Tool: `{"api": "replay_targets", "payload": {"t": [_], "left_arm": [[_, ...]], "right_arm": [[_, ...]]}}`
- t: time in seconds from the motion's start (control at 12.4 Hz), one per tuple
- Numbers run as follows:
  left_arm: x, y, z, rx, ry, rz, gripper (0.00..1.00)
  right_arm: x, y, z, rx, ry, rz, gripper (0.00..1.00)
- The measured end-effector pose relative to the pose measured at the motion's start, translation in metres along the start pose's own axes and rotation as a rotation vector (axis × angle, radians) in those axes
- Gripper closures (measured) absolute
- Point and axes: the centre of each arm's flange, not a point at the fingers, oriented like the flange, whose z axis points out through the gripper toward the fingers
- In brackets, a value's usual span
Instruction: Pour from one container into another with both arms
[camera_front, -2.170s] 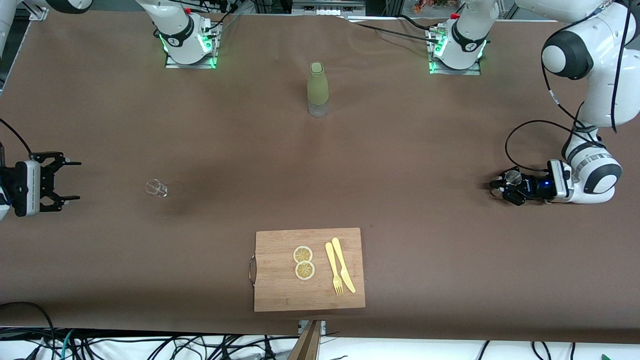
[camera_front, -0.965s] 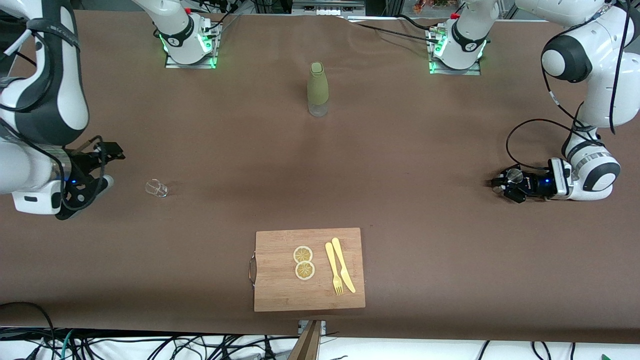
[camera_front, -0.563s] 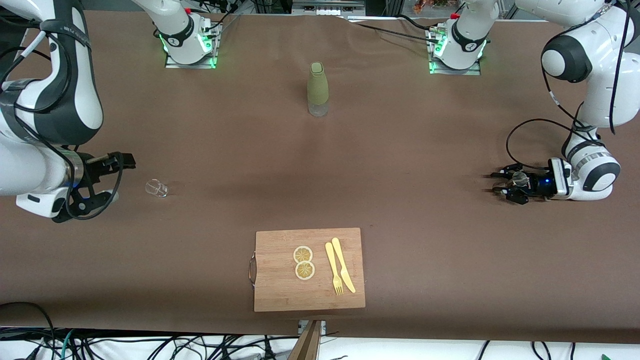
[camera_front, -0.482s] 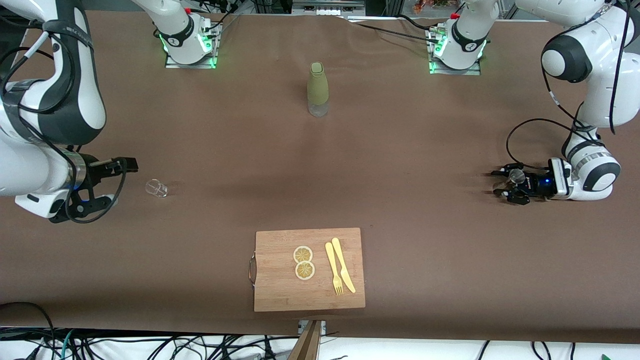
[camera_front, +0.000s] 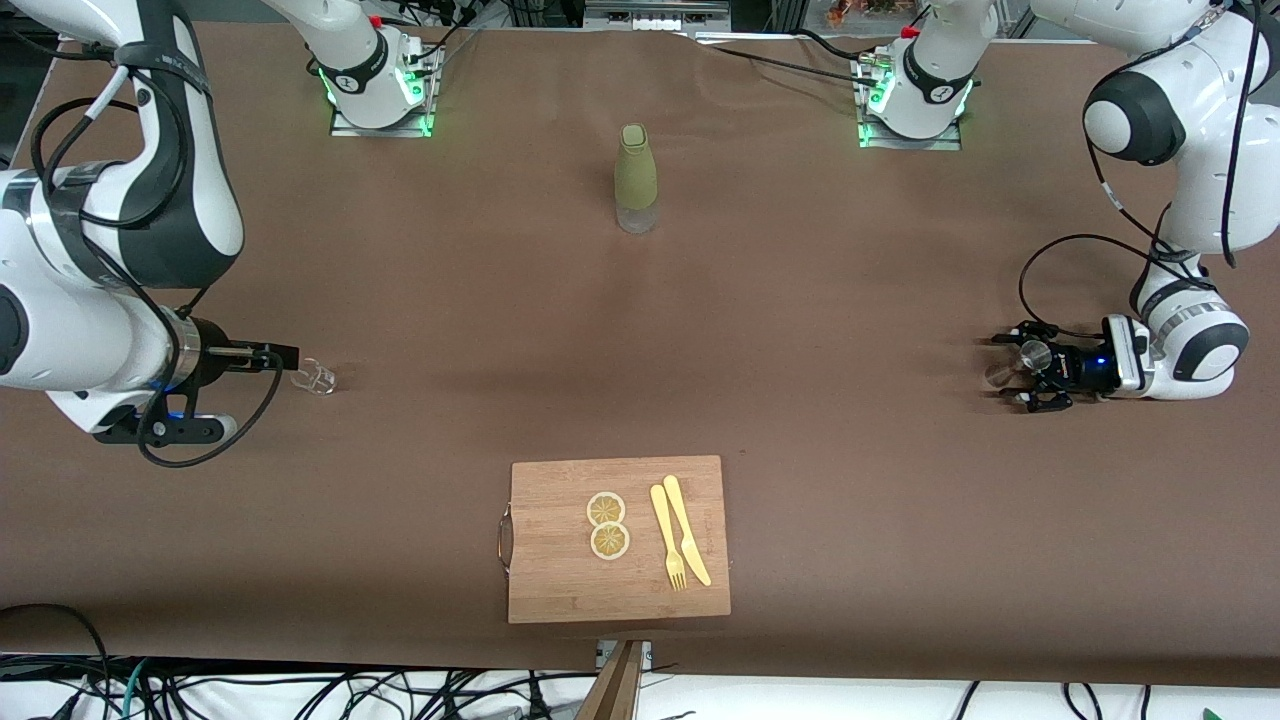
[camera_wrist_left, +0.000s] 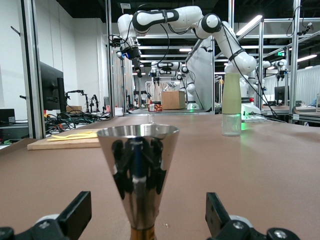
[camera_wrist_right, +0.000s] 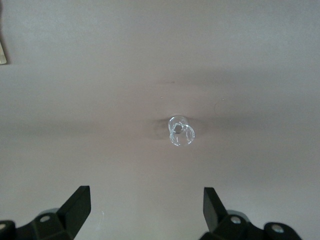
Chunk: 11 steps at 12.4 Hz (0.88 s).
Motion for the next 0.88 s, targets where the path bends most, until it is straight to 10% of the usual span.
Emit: {"api": "replay_targets", "payload": {"t": [0.88], "left_arm": [[0.035, -0.014, -0.085, -0.022, -0.230, 0.059, 0.00]], "right_arm": [[-0.103, 0.029, -0.019, 0.038, 0.061, 0.019, 0.00]]}}
